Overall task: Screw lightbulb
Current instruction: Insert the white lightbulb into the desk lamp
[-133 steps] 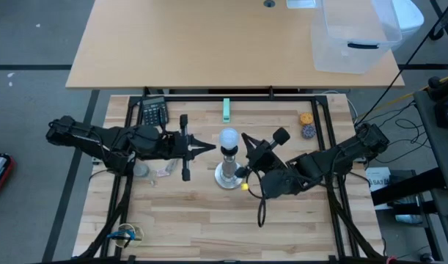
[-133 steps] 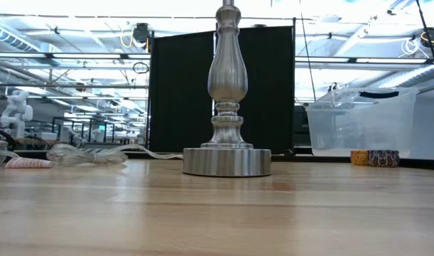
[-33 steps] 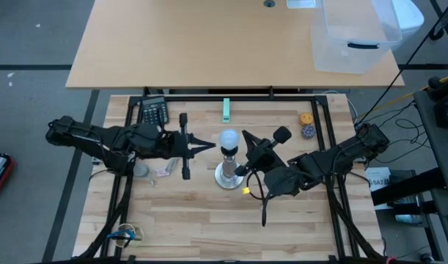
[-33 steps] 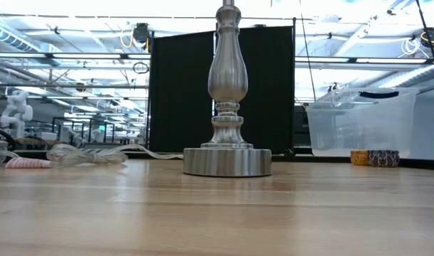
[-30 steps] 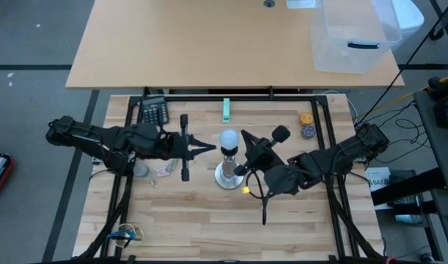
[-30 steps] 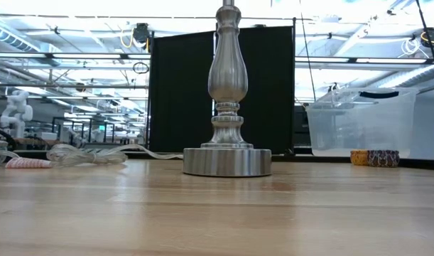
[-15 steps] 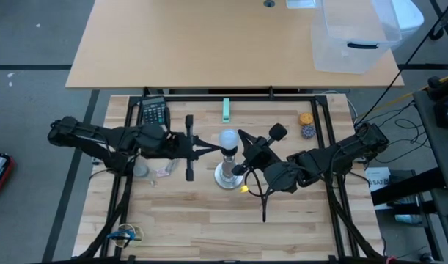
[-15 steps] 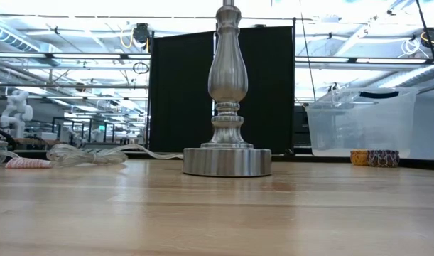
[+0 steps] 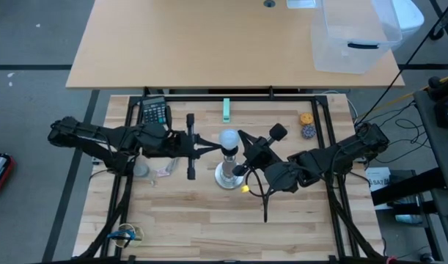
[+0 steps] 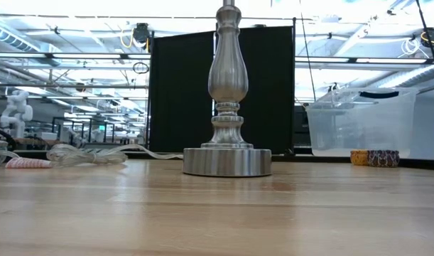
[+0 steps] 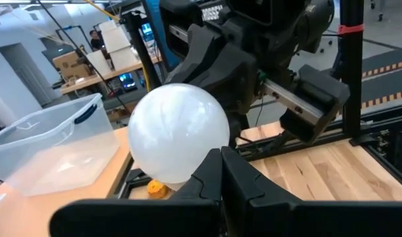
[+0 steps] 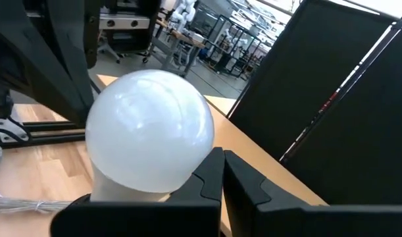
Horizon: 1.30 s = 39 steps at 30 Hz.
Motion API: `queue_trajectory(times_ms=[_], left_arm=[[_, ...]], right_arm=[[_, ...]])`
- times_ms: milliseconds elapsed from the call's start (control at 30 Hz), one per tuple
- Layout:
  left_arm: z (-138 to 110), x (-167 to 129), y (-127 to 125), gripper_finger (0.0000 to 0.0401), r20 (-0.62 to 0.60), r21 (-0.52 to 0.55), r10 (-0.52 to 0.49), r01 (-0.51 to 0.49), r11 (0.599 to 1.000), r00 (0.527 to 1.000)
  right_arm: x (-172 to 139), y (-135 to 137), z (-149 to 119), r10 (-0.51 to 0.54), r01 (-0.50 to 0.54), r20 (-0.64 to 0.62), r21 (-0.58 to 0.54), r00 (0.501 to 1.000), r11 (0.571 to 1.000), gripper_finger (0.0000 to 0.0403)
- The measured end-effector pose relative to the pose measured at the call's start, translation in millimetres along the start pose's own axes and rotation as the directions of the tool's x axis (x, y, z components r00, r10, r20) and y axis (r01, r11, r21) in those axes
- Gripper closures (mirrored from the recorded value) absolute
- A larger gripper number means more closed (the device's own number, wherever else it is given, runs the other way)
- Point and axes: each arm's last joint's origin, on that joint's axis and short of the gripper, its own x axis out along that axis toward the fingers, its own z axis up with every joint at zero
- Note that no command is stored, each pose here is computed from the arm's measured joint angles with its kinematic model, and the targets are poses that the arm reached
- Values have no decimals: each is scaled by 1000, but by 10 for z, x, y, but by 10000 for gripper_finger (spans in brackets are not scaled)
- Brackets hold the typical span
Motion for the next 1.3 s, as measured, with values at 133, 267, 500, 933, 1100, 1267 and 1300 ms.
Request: queue_trajectory(times_ms=[133, 267, 500, 933, 1100, 1267, 1300], left_arm=[[-7, 3, 13, 400, -4, 0, 3, -3, 1000, 1000], [-21, 8, 41, 400, -13, 1, 13, -13, 1000, 1000], [-39, 17, 81, 400, -24, 0, 30, -30, 1000, 999], [-69, 42, 202, 400, -32, -26, 83, -83, 996, 996], [-86, 50, 243, 400, -37, -44, 87, -88, 995, 996], [-99, 33, 212, 400, -60, -52, 70, -73, 996, 996], [-90, 21, 193, 400, -58, -51, 62, -65, 997, 996]], right_arm=[[-54, 16, 4, 13, -13, 6, 9, 1000, 1000, 403], [-107, 28, 6, 14, -14, 10, 7, 1000, 1000, 403], [-178, 46, 11, 33, -34, 19, 23, 999, 999, 403], [-299, 110, 10, 115, -116, 39, 40, 993, 992, 403], [-326, 121, 4, 132, -134, 41, 37, 990, 990, 403], [-371, 133, -31, 135, -136, 31, 29, 990, 990, 403], [-380, 136, -41, 138, -139, 29, 29, 990, 990, 403]])
